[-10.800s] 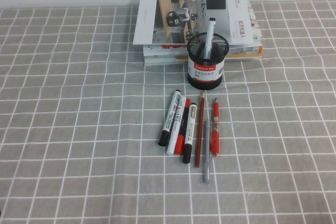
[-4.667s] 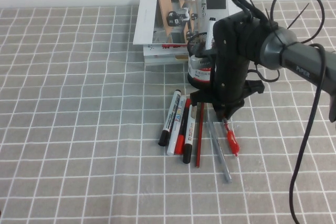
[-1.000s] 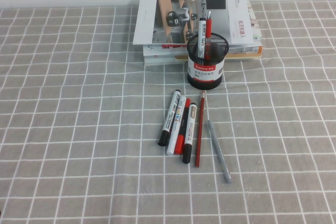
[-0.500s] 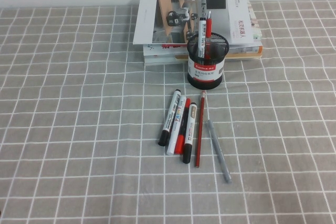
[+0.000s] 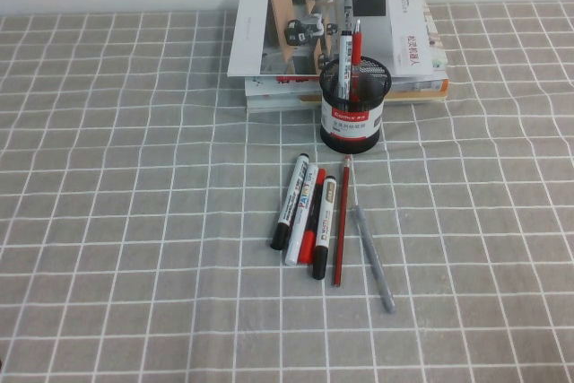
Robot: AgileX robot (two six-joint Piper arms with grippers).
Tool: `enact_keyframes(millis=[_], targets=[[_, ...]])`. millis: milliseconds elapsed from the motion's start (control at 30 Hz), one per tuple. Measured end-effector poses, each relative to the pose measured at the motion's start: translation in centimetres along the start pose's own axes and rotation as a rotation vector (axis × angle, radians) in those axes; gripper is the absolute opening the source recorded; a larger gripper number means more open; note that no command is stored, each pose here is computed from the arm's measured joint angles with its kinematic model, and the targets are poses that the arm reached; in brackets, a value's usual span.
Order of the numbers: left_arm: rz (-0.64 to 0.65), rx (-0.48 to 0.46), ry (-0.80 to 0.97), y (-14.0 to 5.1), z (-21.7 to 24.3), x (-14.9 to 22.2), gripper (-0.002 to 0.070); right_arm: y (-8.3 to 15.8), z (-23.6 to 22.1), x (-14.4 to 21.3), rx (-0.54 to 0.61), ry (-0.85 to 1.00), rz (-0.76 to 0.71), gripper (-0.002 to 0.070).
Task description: Put the pen into the pen holder
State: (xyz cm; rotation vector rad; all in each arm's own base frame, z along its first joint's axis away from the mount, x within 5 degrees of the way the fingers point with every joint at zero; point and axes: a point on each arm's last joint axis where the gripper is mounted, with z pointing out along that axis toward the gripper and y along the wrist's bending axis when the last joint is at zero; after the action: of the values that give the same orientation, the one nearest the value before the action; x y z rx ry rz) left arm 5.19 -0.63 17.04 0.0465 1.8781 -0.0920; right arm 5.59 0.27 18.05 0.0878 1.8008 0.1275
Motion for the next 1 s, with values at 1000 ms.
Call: enact_keyframes(millis=[1000], targets=[[0.0,0.0,0.0,0.0,0.0,0.0,-0.0003,-0.48,-0.11,0.97,0.049,0.074,-0.031,-0.0012]])
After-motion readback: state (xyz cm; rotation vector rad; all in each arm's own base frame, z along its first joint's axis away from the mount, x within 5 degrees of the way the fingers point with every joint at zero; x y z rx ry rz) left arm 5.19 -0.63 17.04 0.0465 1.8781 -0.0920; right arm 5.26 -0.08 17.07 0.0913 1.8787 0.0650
